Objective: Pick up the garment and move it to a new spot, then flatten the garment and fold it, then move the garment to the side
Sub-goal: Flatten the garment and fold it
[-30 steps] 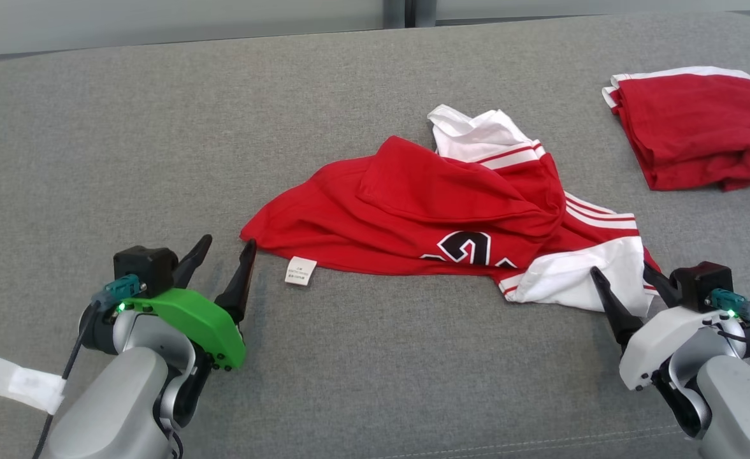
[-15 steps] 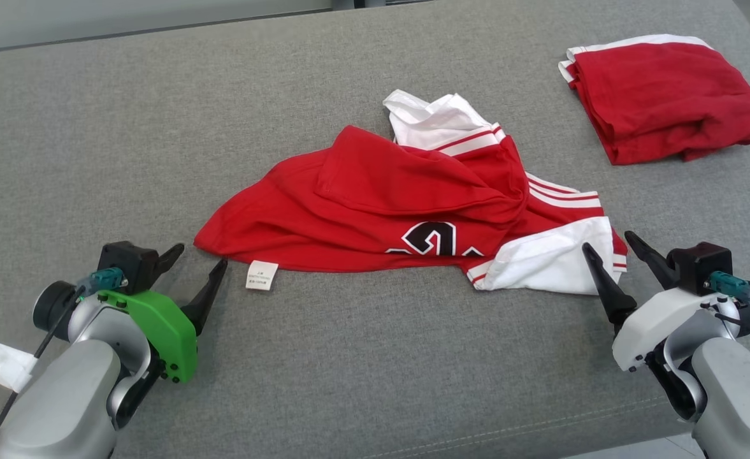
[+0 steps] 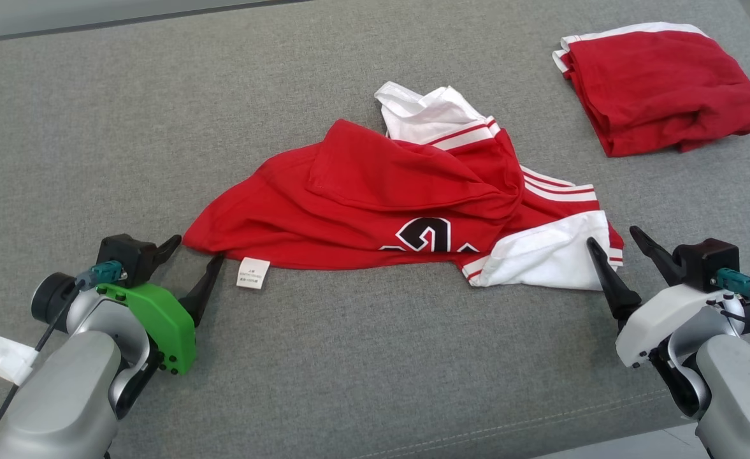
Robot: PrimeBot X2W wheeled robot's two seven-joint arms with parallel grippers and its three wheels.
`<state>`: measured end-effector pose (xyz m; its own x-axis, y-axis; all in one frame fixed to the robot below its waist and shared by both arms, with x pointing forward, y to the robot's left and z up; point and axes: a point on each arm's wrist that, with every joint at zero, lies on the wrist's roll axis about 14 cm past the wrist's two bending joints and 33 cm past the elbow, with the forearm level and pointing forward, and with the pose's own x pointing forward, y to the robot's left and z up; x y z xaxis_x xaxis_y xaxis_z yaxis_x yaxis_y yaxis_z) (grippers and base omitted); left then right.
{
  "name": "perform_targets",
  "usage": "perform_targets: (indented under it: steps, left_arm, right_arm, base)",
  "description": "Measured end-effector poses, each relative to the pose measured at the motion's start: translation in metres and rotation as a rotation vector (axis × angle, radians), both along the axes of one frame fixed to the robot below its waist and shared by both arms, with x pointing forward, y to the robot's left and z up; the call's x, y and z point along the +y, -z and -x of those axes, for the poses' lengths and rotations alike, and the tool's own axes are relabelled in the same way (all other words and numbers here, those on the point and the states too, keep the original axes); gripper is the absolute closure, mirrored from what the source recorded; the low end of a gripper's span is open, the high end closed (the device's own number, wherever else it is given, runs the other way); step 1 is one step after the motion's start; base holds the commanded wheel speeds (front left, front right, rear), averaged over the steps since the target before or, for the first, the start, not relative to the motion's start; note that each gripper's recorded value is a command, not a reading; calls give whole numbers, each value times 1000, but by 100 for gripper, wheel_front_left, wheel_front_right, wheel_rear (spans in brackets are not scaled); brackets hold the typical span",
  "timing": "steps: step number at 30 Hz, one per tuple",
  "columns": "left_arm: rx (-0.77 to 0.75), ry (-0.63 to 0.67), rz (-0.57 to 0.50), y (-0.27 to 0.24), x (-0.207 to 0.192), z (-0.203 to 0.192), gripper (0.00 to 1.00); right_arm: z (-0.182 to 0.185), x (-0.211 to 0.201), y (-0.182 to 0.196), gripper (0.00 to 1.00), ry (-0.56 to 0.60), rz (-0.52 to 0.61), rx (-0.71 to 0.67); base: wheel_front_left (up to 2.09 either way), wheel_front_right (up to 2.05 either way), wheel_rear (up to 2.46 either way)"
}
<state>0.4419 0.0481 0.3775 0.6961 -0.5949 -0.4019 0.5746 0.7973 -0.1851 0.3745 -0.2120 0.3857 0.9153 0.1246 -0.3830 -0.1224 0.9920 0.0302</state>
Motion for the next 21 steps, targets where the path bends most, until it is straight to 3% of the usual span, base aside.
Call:
perform_targets:
  steps: [5, 6, 7, 10, 21]
  left_arm:
    - [-18, 10, 10, -3, -5, -4, 0]
    - [-22, 12, 16, -4, -7, -4, 14]
    - [-21, 15, 19, -4, -9, -3, 51]
    - [-26, 29, 30, -6, -16, -1, 100]
    - [-44, 78, 69, -16, -44, 8, 100]
  right_arm:
    - [0, 0, 0, 0, 2, 0, -1]
    - [0, 0, 0, 0, 2, 0, -1]
    - [0, -1, 0, 0, 2, 0, -1]
    - [-1, -2, 0, 0, 10, 0, -2]
    - [-5, -9, -1, 0, 11, 19, 4]
  base:
    - [0, 0, 0]
    - [0, 0, 0]
    - [0, 0, 0]
    - [0, 0, 0]
    - [0, 0, 0]
